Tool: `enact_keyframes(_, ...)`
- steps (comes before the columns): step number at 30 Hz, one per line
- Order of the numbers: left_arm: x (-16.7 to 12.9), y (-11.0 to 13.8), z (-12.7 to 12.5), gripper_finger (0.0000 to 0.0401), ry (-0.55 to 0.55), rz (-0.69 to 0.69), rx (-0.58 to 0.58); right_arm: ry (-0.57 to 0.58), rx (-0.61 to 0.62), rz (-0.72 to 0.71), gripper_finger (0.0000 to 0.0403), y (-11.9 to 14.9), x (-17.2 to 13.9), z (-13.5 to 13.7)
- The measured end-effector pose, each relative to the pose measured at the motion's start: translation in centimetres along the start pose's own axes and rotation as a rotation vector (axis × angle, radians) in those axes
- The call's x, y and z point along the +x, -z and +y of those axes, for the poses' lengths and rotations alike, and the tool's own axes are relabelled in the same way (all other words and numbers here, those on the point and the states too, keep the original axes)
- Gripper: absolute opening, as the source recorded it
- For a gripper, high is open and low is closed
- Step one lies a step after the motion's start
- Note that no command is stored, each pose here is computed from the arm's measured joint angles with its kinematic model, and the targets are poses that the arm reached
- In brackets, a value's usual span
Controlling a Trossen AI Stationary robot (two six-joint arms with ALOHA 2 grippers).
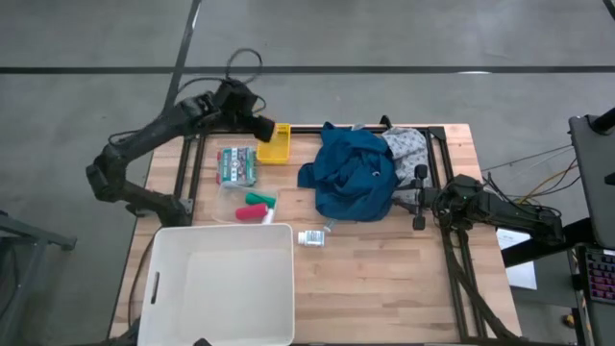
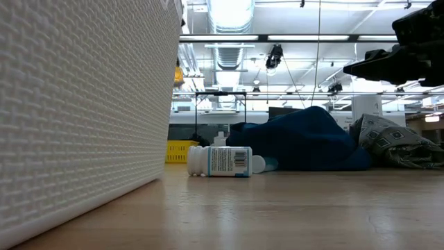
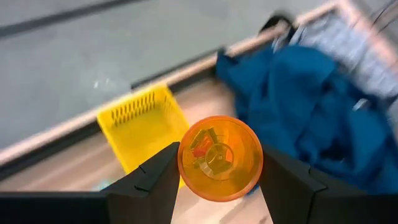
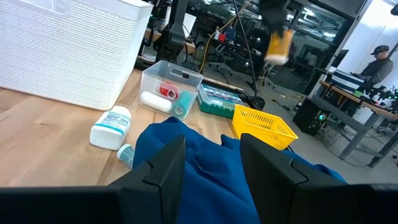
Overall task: Pick & place medical supplies in basket/bin
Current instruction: Put the orange pill bottle into the yellow bin
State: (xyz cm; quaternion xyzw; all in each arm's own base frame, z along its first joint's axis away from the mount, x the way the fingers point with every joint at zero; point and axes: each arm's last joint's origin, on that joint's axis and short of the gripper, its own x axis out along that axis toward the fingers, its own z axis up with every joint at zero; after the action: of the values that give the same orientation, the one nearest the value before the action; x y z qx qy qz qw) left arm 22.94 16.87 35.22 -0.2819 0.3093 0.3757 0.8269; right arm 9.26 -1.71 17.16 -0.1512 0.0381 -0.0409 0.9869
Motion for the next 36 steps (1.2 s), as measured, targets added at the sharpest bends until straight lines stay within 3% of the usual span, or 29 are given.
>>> enact_keyframes(5, -1.9, -2.9, 0.6, 0.0196, 0.032, -0.065, -0.042, 0.001, 0.000, 0.000, 0.0148, 0.0, 0.0, 0.0)
enact_keyframes(9, -1.4, -3.9, 1.6, 0.0198, 0.028, -0.015, -0.114, 0.001, 0.000, 0.001, 0.0148, 0.0, 0.0, 0.0)
enact_keyframes(21, 5.2, -3.6, 2.5, 0.0197, 0.014, 0.214, -0.156, 0.000, 0.000, 0.000, 0.0148, 0.0, 0.0, 0.0)
enact_keyframes(27, 5.2, -4.0, 3.1, 0.0196, -0.020, 0.258, -0.289, 0.000, 0.000, 0.000, 0.0148, 0.0, 0.0, 0.0)
enact_keyframes(33, 4.6, -3.9, 3.1, 0.0198, 0.096, 0.347, -0.350, 0.000, 0.000, 0.000, 0.0148, 0.0, 0.0, 0.0)
enact_keyframes(36, 4.9, -3.5, 3.1, 0.0197, 0.099, 0.370, -0.355, 0.001, 0.000, 0.001, 0.0148, 0.0, 0.0, 0.0)
